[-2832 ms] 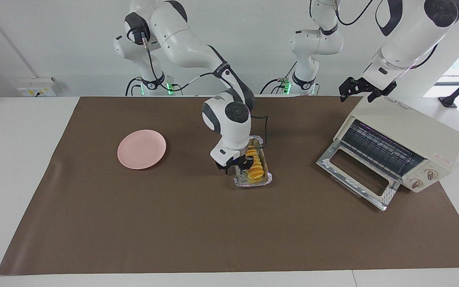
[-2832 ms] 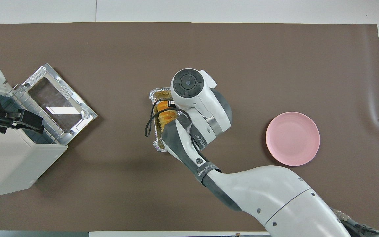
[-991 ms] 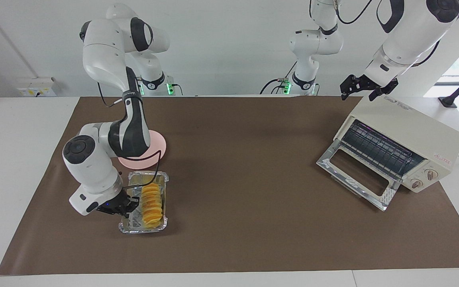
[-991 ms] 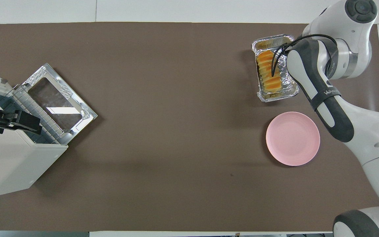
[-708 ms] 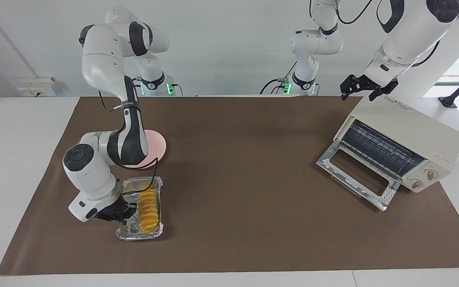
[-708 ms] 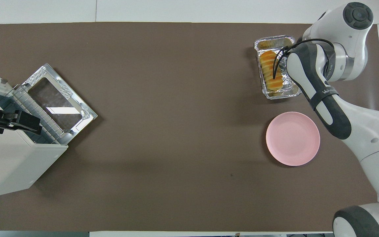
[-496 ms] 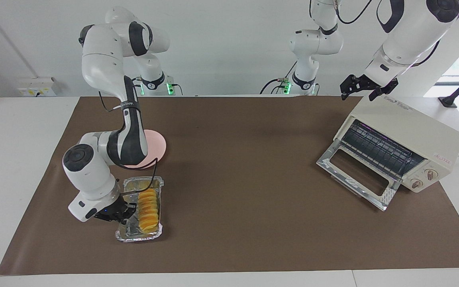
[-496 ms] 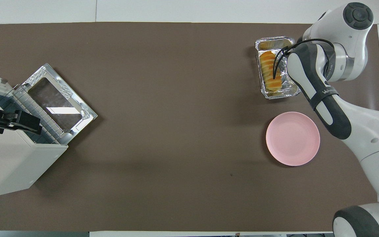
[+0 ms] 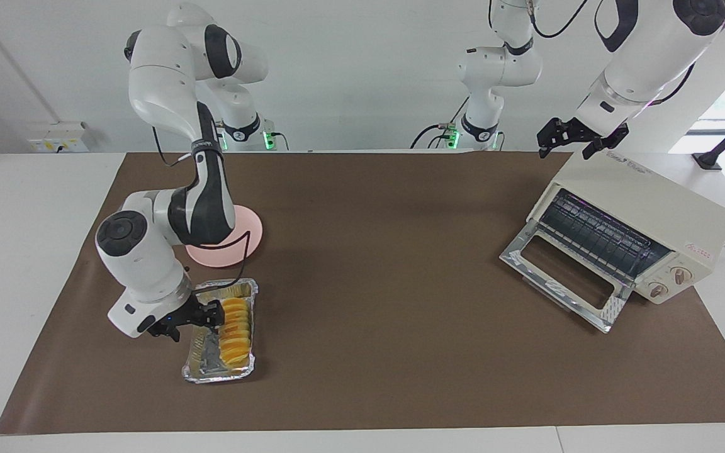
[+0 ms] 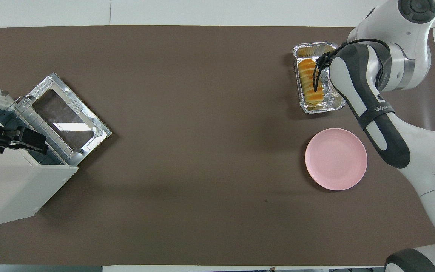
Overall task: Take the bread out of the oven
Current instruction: 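Set the tray down and lower the right gripper onto the bread, then grasp the bread rolls in the tray with the right gripper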
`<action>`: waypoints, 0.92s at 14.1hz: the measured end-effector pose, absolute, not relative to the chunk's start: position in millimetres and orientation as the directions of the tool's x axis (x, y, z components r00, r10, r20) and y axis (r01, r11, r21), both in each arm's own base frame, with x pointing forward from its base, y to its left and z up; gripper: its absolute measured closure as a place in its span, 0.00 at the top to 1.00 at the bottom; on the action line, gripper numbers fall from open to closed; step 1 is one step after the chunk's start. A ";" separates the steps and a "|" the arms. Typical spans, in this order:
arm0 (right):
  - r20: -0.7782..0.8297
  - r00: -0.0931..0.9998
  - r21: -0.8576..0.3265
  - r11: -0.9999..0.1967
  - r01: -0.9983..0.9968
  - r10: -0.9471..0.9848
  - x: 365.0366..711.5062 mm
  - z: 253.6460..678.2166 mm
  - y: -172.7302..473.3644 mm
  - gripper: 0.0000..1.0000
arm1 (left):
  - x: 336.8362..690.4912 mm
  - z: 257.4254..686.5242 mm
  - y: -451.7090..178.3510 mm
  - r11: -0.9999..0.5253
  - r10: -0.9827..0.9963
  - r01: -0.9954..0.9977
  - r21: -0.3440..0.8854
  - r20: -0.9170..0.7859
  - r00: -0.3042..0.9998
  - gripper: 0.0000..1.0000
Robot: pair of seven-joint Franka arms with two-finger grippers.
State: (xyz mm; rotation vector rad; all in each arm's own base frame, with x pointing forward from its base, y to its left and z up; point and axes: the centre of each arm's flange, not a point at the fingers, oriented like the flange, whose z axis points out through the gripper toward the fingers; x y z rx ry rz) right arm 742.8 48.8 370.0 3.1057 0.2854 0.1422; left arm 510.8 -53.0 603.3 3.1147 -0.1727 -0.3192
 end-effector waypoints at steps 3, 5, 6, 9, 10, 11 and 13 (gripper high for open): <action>0.101 0.976 0.058 -0.980 0.189 0.194 740.7 365.7 84.0 1.00 | 510.8 603.3 -53.0 -0.994 -0.110 -0.109 0.017 -0.202 0.973 1.00; 0.113 0.974 0.060 -0.980 0.190 0.195 738.7 347.6 83.7 1.00 | 510.8 603.3 -53.0 -0.994 -0.110 -0.109 0.017 -0.202 0.973 1.00; 0.114 0.974 0.060 -0.980 0.188 0.194 736.4 335.3 81.2 1.00 | 510.8 603.3 -53.0 -0.994 -0.110 -0.109 0.017 -0.202 0.973 1.00; 0.120 0.974 0.059 -0.981 0.187 0.193 731.7 314.5 78.2 1.00 | 510.8 603.3 -53.0 -0.994 -0.110 -0.109 0.017 -0.202 0.973 1.00; 0.121 0.974 0.058 -0.980 0.188 0.194 731.0 312.5 78.3 1.00 | 510.8 603.3 -53.0 -0.994 -0.110 -0.109 0.017 -0.202 0.973 1.00; 0.123 0.973 0.058 -0.980 0.188 0.194 731.0 312.1 78.3 1.00 | 510.8 603.3 -53.0 -0.994 -0.110 -0.109 0.017 -0.202 0.973 1.00; 0.136 0.972 0.059 -0.981 0.186 0.192 732.0 312.5 77.6 0.79 | 510.8 603.3 -53.0 -0.994 -0.110 -0.109 0.017 -0.202 0.973 1.00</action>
